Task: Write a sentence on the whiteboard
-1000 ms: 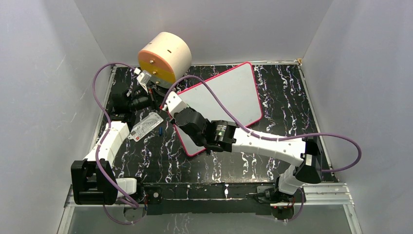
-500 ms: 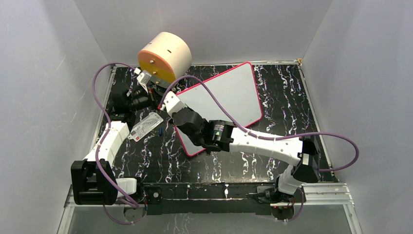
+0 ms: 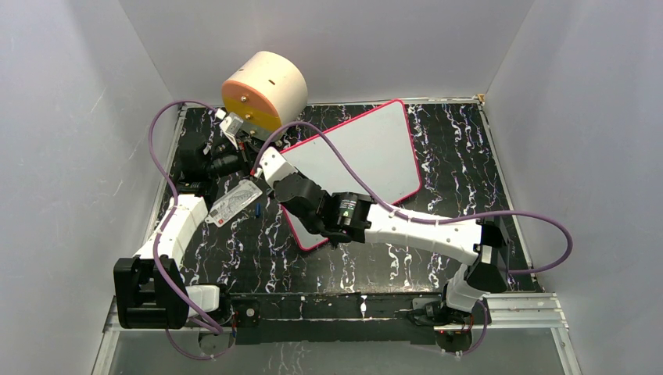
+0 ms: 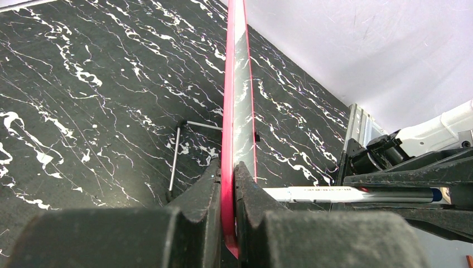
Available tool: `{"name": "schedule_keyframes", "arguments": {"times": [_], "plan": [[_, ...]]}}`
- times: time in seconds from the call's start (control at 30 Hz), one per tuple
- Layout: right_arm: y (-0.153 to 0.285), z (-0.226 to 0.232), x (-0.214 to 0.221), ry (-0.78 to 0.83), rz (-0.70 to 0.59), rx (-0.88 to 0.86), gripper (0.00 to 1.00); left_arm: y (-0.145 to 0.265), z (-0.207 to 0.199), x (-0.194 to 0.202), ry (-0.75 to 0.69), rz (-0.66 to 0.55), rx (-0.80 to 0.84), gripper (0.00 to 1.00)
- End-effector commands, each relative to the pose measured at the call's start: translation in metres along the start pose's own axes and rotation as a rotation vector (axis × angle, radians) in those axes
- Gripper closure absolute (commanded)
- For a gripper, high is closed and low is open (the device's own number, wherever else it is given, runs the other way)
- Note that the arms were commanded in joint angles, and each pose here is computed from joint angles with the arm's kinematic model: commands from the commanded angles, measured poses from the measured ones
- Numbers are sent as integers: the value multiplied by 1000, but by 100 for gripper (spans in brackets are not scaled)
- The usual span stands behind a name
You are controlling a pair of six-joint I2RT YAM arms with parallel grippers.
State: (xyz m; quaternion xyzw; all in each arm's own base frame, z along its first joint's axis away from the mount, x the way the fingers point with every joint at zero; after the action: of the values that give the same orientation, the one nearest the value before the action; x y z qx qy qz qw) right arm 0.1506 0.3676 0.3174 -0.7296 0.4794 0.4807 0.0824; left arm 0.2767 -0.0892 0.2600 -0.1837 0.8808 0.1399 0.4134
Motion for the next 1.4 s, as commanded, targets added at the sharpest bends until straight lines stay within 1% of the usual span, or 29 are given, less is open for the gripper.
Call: {"name": "schedule_keyframes", "arguments": {"times": [0.0,0.67,1.37], "plan": [[3,-7,-16,-33,-26,34,100,-2,-4,10,-65,48,34,100],[5,1,0,-2,89,-27,100,-2,-4,11,-67,45,32,100],[9,13,15,-17,184,-96,100,-1,-4,11,-71,42,28,100]]}}
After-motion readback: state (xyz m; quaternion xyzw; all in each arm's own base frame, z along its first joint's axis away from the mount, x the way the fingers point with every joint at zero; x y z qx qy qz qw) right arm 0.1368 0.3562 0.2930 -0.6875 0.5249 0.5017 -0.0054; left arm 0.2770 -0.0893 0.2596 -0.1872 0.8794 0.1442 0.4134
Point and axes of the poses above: each gripper's point midway between its finger pads, its own y axis back along the fingers, its own z axis along the line the jaws close on, x = y × z, the point moved 9 cm from there along y, back along the fingers, and after that the axes turned 12 degrees about y, right-handed, at the moved point
